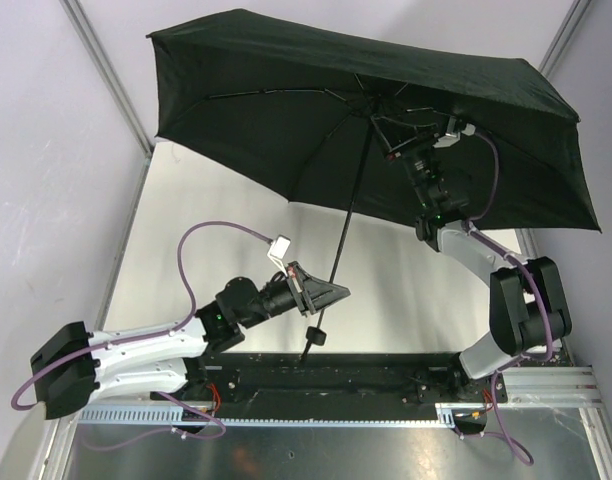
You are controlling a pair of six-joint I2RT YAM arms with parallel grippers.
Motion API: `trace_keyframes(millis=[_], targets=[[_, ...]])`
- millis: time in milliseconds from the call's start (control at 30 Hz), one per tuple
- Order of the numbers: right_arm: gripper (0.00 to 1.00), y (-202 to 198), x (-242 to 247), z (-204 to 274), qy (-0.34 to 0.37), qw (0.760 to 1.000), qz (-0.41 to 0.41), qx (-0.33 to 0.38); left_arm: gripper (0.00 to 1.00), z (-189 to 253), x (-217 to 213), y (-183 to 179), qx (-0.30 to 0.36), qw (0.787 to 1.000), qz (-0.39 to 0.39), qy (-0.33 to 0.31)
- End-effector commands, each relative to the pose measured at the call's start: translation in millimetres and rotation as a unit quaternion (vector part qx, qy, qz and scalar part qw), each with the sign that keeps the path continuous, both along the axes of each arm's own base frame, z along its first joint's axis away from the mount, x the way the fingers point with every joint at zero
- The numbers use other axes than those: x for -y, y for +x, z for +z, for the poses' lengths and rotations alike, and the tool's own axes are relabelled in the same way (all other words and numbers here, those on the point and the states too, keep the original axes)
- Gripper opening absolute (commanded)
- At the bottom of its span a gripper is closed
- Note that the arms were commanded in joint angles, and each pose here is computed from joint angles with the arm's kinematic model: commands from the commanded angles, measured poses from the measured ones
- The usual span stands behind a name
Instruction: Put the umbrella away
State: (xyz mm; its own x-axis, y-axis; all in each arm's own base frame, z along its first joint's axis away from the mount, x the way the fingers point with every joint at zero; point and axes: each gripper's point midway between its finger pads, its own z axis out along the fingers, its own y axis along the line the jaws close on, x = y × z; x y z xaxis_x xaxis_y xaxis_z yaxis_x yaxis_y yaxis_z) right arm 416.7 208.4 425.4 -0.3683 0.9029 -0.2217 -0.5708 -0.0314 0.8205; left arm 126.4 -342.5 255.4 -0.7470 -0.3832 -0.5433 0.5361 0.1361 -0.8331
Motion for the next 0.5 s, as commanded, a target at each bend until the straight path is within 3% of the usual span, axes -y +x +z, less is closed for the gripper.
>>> trace_keyframes(millis=[0, 200, 467], targets=[[0.52, 6.8, 12.9, 28.1, 0.034, 0.999, -0.016, 0.027, 0.0, 41.9, -1.3, -18.8, 0.057, 0.995, -0.042, -0.069], [0.49, 20.6, 7.1, 21.0, 0.029, 1.0, -0.004, 0.011, 0.0, 42.9, -0.4, -19.6, 0.056, 0.995, -0.046, -0.072], [0.22, 36.7, 13.3, 16.6, 0.038, 0.999, -0.005, -0.001, 0.0, 44.3, 1.5, -21.7, 0.053, 0.994, -0.054, -0.075]])
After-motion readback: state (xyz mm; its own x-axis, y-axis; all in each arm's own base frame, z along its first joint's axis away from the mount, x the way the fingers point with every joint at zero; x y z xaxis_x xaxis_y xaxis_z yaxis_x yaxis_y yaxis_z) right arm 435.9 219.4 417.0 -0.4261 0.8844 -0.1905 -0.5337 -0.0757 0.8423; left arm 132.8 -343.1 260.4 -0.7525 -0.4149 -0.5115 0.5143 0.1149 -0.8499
